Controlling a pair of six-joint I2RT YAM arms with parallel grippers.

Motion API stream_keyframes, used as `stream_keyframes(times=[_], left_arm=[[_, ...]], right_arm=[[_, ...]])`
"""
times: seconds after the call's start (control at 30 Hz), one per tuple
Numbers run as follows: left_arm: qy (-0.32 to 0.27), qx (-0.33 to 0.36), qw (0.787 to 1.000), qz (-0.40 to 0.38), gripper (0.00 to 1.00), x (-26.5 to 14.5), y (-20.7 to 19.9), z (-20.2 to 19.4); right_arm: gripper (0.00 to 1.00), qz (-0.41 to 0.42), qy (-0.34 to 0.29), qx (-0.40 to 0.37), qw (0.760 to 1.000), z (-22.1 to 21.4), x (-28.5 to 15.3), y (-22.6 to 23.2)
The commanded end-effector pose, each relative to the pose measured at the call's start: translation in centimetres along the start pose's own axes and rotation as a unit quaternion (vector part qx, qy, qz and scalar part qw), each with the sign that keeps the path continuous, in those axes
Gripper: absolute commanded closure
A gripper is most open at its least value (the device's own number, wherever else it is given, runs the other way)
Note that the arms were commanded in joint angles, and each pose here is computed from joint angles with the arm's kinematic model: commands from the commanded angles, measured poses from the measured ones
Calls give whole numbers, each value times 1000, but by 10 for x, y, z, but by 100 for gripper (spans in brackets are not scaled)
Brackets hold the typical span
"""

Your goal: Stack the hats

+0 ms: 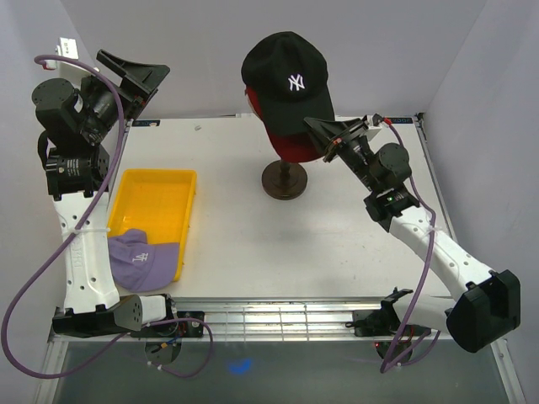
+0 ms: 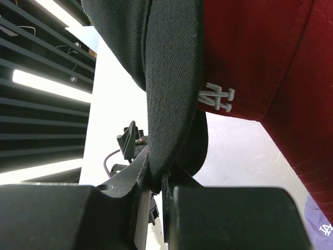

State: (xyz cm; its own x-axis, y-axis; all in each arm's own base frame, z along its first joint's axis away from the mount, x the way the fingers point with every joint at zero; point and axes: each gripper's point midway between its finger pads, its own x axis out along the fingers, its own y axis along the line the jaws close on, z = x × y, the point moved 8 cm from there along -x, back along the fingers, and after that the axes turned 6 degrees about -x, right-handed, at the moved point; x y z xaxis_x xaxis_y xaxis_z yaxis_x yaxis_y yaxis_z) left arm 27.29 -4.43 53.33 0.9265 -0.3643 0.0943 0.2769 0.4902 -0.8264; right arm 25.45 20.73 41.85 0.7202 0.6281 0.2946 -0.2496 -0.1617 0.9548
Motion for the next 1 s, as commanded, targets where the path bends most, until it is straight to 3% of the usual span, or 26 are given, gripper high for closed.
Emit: stream_keyframes(times=[0.0, 0.67, 0.97], left_arm=[[-2, 10, 1000, -3, 11, -2, -1, -1], [-2, 12, 1000, -4, 12, -4, -3, -1], [0, 11, 1000, -2, 12, -1, 0, -1]], right_arm=[[92, 41, 18, -8, 999, -1, 1, 24], [92, 37, 22, -89, 995, 6, 21, 59], [92, 95, 38, -86, 991, 11, 28, 65]])
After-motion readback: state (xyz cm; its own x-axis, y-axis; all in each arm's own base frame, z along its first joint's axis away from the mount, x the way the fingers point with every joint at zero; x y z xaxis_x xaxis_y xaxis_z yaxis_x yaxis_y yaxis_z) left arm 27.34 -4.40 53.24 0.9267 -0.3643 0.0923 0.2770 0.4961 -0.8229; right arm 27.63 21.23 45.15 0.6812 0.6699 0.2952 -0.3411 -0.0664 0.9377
